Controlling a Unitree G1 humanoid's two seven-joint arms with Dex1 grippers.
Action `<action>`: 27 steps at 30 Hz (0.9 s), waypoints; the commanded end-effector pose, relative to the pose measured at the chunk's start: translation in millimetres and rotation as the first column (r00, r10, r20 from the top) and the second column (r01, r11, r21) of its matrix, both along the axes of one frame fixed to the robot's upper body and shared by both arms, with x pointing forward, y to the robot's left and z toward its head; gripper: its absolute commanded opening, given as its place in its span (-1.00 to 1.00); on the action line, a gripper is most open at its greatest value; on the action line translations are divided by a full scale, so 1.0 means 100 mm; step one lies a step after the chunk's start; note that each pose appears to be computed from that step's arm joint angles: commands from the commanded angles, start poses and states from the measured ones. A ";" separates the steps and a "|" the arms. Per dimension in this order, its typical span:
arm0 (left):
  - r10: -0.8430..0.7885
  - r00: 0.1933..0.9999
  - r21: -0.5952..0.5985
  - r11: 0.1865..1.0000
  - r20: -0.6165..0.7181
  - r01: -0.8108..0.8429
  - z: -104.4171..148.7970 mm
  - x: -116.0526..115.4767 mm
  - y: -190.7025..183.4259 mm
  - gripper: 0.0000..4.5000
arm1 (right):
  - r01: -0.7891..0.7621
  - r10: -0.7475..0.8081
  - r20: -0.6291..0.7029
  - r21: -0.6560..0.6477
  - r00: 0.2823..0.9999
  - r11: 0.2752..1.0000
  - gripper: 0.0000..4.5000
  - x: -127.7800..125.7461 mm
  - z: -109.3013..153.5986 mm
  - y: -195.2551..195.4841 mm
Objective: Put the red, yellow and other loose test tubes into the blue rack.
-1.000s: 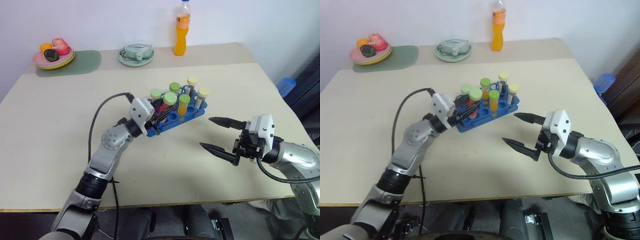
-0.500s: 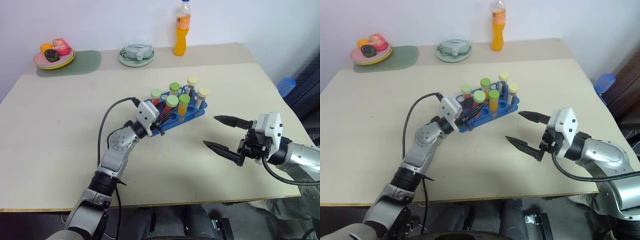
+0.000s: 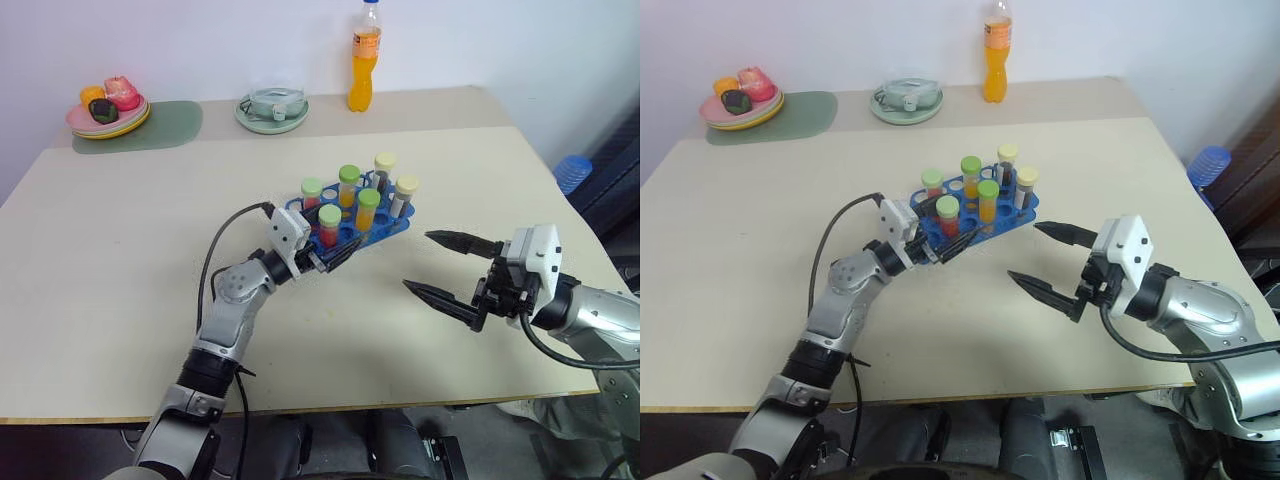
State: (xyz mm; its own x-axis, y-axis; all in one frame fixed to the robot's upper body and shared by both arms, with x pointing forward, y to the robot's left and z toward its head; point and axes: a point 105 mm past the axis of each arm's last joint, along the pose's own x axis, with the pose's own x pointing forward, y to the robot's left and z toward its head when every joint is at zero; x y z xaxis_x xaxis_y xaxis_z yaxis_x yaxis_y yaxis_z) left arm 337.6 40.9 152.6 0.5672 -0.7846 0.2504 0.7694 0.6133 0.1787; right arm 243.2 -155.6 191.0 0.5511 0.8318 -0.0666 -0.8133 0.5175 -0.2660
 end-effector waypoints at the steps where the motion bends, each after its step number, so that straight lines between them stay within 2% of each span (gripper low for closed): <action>1: 0.041 0.998 -0.001 0.999 0.054 -0.041 0.13 -0.02 0.08 0.98 | -0.011 0.010 0.049 0.016 0.999 1.000 0.90 0.00 0.08 0.03; 6: 0.095 0.995 -0.041 0.995 0.019 -0.094 0.17 -0.05 0.29 0.98 | 0.010 -0.011 0.032 0.034 0.999 0.999 0.90 0.04 -0.01 0.02; 9: 0.112 0.993 0.003 0.994 0.036 -0.112 0.14 -0.13 0.49 0.98 | 0.063 -0.064 0.016 0.048 0.998 0.997 0.90 0.09 -0.09 -0.02; 17: 0.219 0.975 0.071 0.974 -0.045 -0.216 0.07 -0.29 1.15 0.98 | 0.368 -0.369 0.013 0.041 0.929 0.929 0.90 0.32 -0.30 -0.46; 27: 0.254 0.962 0.116 0.963 -0.106 -0.241 0.03 -0.44 1.41 0.98 | 0.494 -0.496 -0.003 0.080 0.869 0.866 0.90 0.33 -0.46 -0.77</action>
State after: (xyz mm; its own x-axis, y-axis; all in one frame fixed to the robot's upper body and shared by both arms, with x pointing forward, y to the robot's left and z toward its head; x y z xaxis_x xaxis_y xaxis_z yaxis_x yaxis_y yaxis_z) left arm 298.3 178.7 144.9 0.7744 -0.6283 0.0751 0.6148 0.7751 0.1458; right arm 278.2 -226.9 137.8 0.8812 0.4707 -0.0442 -0.4697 0.8608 -0.1959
